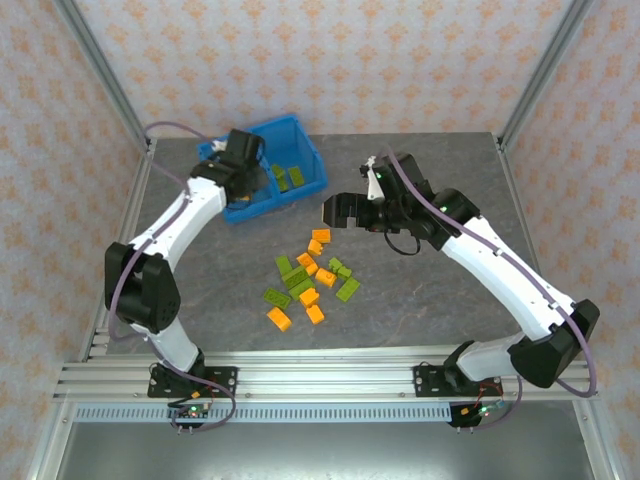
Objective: Sort the legos into containers by color
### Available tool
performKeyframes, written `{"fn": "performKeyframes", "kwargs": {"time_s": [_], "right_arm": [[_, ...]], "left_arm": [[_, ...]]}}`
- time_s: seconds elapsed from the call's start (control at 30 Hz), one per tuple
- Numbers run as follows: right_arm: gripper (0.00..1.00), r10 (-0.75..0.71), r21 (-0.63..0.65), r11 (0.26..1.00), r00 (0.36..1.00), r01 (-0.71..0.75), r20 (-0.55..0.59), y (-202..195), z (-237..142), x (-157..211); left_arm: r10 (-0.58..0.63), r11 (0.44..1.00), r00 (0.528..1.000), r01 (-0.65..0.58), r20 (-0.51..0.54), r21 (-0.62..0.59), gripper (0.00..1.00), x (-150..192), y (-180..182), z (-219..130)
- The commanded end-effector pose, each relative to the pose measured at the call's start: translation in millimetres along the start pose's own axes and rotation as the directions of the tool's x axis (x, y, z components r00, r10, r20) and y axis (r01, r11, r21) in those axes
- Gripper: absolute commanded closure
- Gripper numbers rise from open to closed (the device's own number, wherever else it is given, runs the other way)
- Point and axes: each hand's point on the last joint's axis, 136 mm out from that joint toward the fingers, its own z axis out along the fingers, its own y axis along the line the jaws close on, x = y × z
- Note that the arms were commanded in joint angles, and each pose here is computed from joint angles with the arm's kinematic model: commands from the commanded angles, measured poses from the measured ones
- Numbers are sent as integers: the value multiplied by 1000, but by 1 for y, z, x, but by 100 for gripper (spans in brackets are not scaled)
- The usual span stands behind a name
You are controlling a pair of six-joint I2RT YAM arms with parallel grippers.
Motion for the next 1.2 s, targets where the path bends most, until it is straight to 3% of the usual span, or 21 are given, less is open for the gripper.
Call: {"fn": "performKeyframes", "kwargs": {"time_s": [0.0, 0.2, 0.3, 0.53, 0.67, 0.87, 1.03, 1.17], "right_arm": [[1, -8, -29, 1000, 999, 9, 48, 5, -12, -7], [1, 9, -17, 1000, 999, -8, 52, 1, -19, -2], [1, 16, -15, 1000, 998, -15, 68, 0, -26, -1], [1, 21, -13, 1000, 996, -20, 85, -1, -33, -1], [1, 22, 8, 1000, 996, -22, 86, -6, -29, 0], [1, 7, 244, 969, 997, -26, 77, -53, -10, 3], [1, 27, 285, 958, 999, -16, -33, -62, 36, 12], [1, 74, 315, 948, 992, -37, -104, -68, 84, 17]], "left_arm": [[28, 995, 1000, -27, 9, -100, 87, -17, 21, 16], [6, 991, 999, -13, -51, -134, 82, -33, 19, 66], [16, 989, 997, -27, -76, -147, 74, -36, 16, 80], [-13, 991, 998, 4, -63, -130, 54, -50, 13, 74], [-26, 998, 999, 23, -39, -65, 52, -60, 4, 45], [-12, 980, 1000, 8, 19, 197, 43, -67, -23, -50], [145, 914, 984, -174, 106, 365, 27, -44, -22, -128], [303, 833, 937, -348, 172, 429, 8, -10, -8, -170]]}}
